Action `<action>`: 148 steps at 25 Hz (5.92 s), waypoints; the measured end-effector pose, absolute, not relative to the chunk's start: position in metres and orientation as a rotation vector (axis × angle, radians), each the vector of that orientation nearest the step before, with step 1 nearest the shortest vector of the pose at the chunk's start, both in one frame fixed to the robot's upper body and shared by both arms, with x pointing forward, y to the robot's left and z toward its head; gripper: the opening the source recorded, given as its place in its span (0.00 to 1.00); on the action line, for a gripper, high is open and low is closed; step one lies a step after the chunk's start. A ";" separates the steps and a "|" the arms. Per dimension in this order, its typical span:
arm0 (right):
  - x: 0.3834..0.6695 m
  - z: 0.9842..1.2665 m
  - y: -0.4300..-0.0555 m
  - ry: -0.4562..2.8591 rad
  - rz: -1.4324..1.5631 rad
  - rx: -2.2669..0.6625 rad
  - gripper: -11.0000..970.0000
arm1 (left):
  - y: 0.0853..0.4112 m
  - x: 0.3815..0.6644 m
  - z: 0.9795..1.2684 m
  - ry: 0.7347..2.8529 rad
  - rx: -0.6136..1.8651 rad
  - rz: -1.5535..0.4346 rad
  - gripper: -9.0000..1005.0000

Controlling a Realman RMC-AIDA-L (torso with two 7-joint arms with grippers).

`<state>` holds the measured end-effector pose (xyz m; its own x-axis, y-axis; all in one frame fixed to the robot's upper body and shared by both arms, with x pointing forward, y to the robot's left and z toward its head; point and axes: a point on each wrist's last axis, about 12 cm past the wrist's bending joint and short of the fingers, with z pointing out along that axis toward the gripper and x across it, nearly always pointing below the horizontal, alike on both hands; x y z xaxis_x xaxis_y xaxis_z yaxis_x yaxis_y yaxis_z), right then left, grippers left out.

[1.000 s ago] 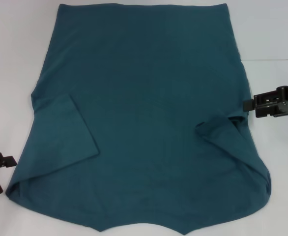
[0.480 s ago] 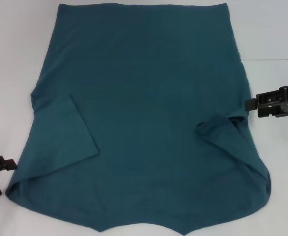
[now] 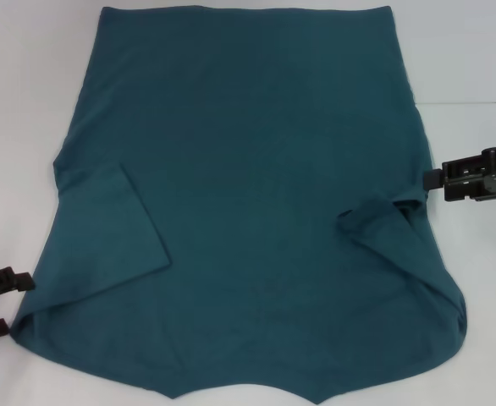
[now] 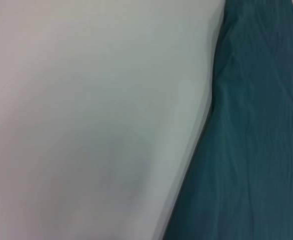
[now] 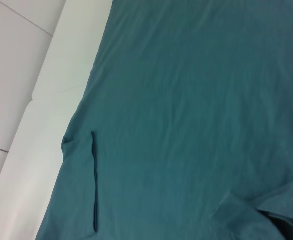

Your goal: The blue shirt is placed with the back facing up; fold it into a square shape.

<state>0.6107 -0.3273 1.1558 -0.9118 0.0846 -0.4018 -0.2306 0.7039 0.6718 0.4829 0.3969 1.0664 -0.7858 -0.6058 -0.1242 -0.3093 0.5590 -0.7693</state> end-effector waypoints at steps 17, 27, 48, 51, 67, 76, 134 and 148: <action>0.613 1.156 -0.328 2.495 1.045 -0.112 0.60 | 0.378 0.499 1.065 2.503 -0.631 -1.094 0.94; 0.611 1.153 -0.331 2.495 1.042 -0.099 0.60 | 0.366 0.512 1.069 2.511 -0.577 -1.140 0.94; 0.607 1.152 -0.335 2.482 1.054 -0.108 0.58 | 0.363 0.516 1.071 2.532 -0.540 -1.125 0.43; 0.605 1.151 -0.336 2.486 1.057 -0.104 0.58 | 0.363 0.517 1.071 2.532 -0.530 -1.121 0.30; 0.561 1.140 -0.392 2.600 1.029 -0.029 0.57 | 0.362 0.523 1.074 2.517 -0.496 -1.116 0.03; 0.552 1.131 -0.391 2.666 0.968 -0.213 0.56 | 0.358 0.527 1.073 2.516 -0.491 -1.118 0.03; 0.575 1.092 -0.302 2.797 0.895 -0.417 0.52 | 0.354 0.526 1.068 2.513 -0.500 -1.131 0.03; 0.576 1.094 -0.306 2.796 0.885 -0.394 0.31 | 0.354 0.526 1.068 2.514 -0.495 -1.133 0.04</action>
<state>0.5755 -0.3059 1.0940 -0.9483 -0.1954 -0.2502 -0.3038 0.7873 0.5366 0.5258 0.3540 1.0676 -0.8822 -0.4427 -0.1605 -0.1730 0.6217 -0.7639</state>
